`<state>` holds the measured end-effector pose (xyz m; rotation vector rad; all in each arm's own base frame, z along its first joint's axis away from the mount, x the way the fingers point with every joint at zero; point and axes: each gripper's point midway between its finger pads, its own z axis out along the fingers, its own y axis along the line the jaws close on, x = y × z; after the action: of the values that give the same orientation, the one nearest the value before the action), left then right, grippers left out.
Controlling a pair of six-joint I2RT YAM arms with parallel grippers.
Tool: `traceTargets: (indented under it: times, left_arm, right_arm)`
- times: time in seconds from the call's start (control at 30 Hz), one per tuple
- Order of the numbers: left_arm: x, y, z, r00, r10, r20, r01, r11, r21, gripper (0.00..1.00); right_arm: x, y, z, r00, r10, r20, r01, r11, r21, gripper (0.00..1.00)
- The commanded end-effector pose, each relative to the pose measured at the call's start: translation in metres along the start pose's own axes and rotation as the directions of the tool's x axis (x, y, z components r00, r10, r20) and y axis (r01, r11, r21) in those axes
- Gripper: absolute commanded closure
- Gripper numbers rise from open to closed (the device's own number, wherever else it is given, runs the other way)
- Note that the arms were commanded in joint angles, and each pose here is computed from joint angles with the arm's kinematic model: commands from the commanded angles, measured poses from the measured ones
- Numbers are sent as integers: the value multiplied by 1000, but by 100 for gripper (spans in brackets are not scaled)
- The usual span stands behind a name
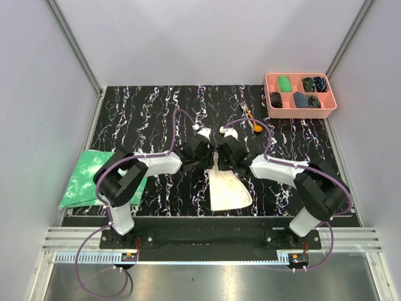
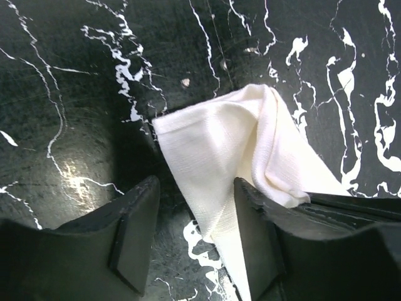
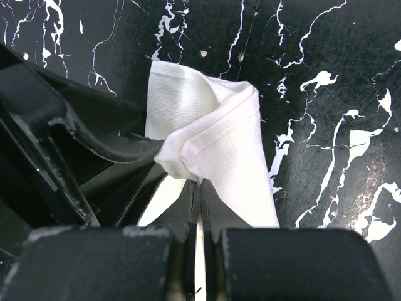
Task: Fold the napkin into a case and place the utensils inside
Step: Grasp the top corner of the smaller rectangle folded napkin from the folded napkin.
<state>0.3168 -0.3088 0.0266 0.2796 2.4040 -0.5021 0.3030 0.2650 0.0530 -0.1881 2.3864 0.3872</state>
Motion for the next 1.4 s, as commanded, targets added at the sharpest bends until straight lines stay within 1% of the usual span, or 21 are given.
traceTargets:
  times: [0.0,0.17,0.2,0.27,0.37,0.4,0.53,0.63,0.77,0.9,1.0,1.03,1.07,1.13,1.2,1.23,1.27,1.37]
  left_arm:
    - [-16,-8,0,999,-7,54,7,1000,5,52]
    - [-22,-5,1,997,-15,70,16,1000,-18,57]
    - [-23,-5,0,997,-19,77,20,1000,-21,61]
    - [-29,-6,-3,995,-25,97,27,999,-18,64]
    - [-33,-8,-7,993,-40,114,41,999,-9,72]
    - [-33,-10,-8,992,-45,115,46,999,-2,73]
    - [-37,-15,-10,989,-62,131,59,998,26,87]
    - [-38,-17,-13,988,-69,137,65,997,37,89]
    - [-45,-23,-20,986,-77,151,67,995,69,99]
    - [-44,-30,-23,985,-100,138,85,991,107,99]
    - [-41,-34,-23,983,-142,115,125,981,148,100]
    - [-40,-35,-22,982,-151,111,133,978,158,100]
    - [-40,-34,-22,981,-162,106,144,976,163,100]
    - [-37,-40,-21,979,-185,85,165,965,204,100]
    - [-35,-41,-20,975,-213,58,195,954,228,100]
    - [-36,-41,-20,973,-222,56,203,950,237,100]
    - [-38,-40,-21,971,-233,58,212,945,247,100]
    - [-44,-40,-25,970,-234,60,212,943,255,100]
  right_arm:
    - [-12,5,-11,999,34,27,-33,999,-29,100]
    - [-10,3,-10,999,31,23,-31,999,-24,100]
    - [-9,3,-10,999,29,19,-28,999,-21,100]
    - [-8,3,-9,1000,23,12,-23,999,-22,100]
    - [-6,2,-8,1000,12,-3,-12,1000,-11,100]
    - [-5,0,-8,1000,7,-9,-7,1000,-4,100]
    - [-2,-3,-8,1000,-7,-25,7,1000,10,100]
    - [2,-1,-6,999,-19,-49,19,1000,6,100]
    - [8,0,-1,996,-28,-85,28,1000,6,100]
    - [8,0,4,994,-21,-110,25,999,30,100]
    - [7,-2,6,993,-13,-119,22,997,75,100]
    - [0,-2,6,995,-10,-104,19,996,90,100]
    - [5,-1,6,992,-20,-121,33,994,103,100]
    - [0,1,7,994,-15,-111,28,992,122,100]
    - [4,5,8,991,-31,-130,48,991,126,100]
    - [-1,6,8,993,-42,-113,59,987,148,100]
    - [5,4,9,988,-63,-139,85,983,161,100]
    - [12,4,8,983,-93,-157,121,976,180,100]
